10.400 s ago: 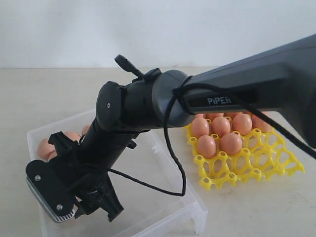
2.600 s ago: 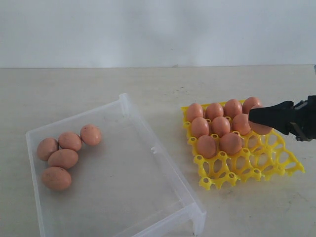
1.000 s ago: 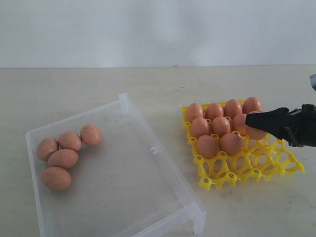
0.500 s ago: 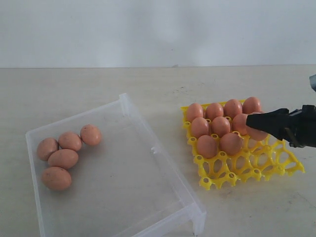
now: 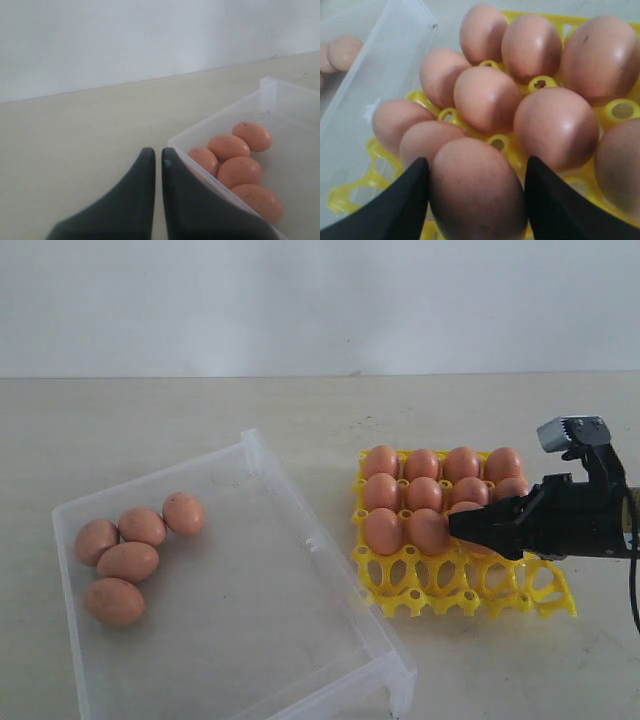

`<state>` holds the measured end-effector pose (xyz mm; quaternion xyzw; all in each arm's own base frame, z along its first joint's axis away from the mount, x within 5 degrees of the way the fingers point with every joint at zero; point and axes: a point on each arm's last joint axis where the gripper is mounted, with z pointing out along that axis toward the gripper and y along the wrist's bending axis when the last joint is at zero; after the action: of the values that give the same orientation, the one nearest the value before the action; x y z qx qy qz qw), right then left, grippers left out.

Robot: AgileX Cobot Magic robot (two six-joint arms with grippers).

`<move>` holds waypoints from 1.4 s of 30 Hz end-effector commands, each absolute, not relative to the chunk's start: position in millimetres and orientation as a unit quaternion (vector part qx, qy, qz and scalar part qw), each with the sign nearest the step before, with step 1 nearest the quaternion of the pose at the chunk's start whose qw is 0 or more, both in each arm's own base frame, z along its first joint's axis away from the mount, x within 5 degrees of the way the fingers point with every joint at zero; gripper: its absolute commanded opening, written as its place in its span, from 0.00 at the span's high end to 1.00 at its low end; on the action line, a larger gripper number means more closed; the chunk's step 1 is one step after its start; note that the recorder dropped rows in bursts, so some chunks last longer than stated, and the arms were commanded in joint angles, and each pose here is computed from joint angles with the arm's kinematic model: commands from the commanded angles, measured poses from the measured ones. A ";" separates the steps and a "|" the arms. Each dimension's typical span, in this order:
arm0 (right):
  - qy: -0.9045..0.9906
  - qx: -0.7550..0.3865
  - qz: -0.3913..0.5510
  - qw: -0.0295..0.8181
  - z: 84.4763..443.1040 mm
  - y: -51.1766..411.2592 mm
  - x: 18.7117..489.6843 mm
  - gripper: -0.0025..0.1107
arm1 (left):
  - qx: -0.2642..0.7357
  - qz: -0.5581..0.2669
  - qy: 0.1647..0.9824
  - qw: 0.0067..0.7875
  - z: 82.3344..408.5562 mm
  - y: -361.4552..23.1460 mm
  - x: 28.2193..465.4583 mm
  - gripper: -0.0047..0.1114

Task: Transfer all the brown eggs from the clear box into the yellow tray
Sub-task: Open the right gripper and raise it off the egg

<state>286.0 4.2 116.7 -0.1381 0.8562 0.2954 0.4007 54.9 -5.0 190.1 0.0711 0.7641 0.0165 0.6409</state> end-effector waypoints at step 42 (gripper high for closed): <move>0.750 -0.117 0.439 0.481 163.4 20.6 290.2 0.54 | 0.069 0.013 0.762 0.644 189.7 -5.2 54.9 0.92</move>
<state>289.3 19.0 148.3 -0.1084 0.7640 0.4231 0.4749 54.9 -5.0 190.1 0.0711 0.7641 0.0165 0.6409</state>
